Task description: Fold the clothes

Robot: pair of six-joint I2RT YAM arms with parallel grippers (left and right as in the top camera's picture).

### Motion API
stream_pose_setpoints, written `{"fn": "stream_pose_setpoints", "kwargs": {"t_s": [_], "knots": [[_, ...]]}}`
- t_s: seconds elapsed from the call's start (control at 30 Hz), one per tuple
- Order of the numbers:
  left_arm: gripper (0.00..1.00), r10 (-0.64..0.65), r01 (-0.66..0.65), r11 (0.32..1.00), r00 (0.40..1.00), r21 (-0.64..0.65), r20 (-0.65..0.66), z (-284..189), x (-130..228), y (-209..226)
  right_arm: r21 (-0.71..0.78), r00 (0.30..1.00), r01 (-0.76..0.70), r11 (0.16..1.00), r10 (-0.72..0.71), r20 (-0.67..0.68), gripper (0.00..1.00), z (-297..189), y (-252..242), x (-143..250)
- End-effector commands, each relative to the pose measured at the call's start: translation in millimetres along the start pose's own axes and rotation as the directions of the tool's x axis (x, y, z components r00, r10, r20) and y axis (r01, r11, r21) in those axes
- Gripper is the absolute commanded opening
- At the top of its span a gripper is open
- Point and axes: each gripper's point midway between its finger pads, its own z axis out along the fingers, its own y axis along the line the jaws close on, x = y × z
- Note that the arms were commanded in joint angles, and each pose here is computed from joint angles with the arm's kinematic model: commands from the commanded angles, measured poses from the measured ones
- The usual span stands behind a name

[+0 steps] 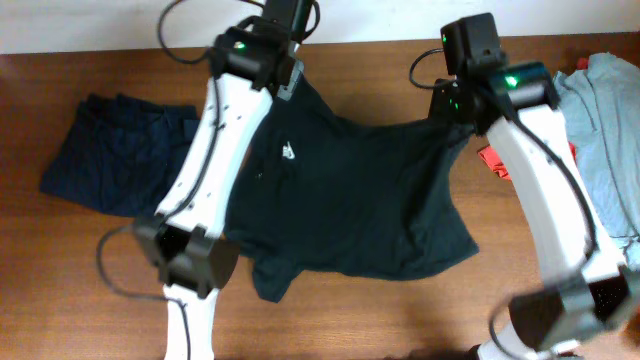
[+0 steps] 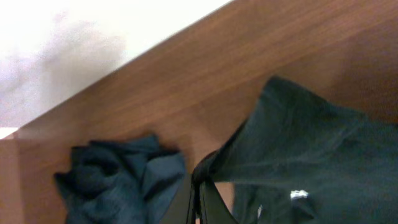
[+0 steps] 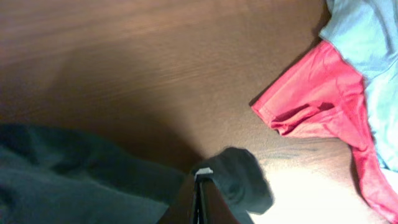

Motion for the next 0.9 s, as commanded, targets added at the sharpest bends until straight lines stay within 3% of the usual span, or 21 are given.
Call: {"fn": "stream_pose_setpoints", "kwargs": {"t_s": [0.0,0.03,0.1,0.13,0.17,0.2,0.23,0.27,0.43,0.57,0.8,0.87], "knots": [[0.03,0.016,-0.016,1.0,0.998,0.0,-0.064,58,9,-8,0.079,0.998,-0.04,0.996,0.044,-0.041,0.11,49,-23,-9],[0.04,0.015,-0.015,1.0,0.997,-0.001,-0.076,71,12,-10,0.089,0.997,-0.053,0.995,0.057,-0.046,0.19,61,-27,-11],[0.14,0.012,-0.012,1.0,0.995,-0.004,-0.098,92,17,-11,0.107,0.995,-0.075,0.991,0.081,-0.057,0.47,83,-35,-14],[0.3,0.011,-0.011,1.0,0.994,-0.006,-0.109,100,20,-11,0.117,0.994,-0.086,0.989,0.094,-0.063,0.6,92,-40,-15],[0.43,0.01,-0.011,1.0,0.993,-0.008,-0.121,106,24,-10,0.126,0.992,-0.095,0.987,0.105,-0.069,0.64,98,-46,-15],[0.48,0.007,-0.009,1.0,0.992,-0.012,-0.128,108,25,-9,0.132,0.991,-0.101,0.986,0.111,-0.074,0.67,101,-49,-14],[0.7,0.003,-0.005,1.0,0.99,-0.014,-0.138,109,28,-5,0.141,0.989,-0.108,0.984,0.121,-0.086,0.7,103,-56,-13],[0.99,-0.001,-0.002,1.0,0.989,-0.017,-0.147,109,31,0,0.148,0.987,-0.112,0.983,0.127,-0.099,0.71,104,-62,-10],[0.99,-0.073,0.067,0.997,0.975,-0.037,-0.21,93,47,27,0.101,0.96,-0.143,0.985,0.163,-0.228,0.72,95,-72,15],[0.99,-0.135,0.127,0.991,0.962,-0.049,-0.235,54,57,58,-0.036,0.944,-0.109,0.993,0.092,-0.315,0.68,81,-56,31],[0.99,-0.206,0.213,0.976,0.97,0.048,-0.131,-75,66,91,-0.118,0.972,-0.107,0.987,0.078,-0.223,0.68,0,-60,28],[0.99,-0.277,0.28,0.959,0.958,0.038,-0.069,-140,83,108,-0.179,0.991,-0.111,0.978,0.095,-0.098,0.69,-63,-65,26]]}}
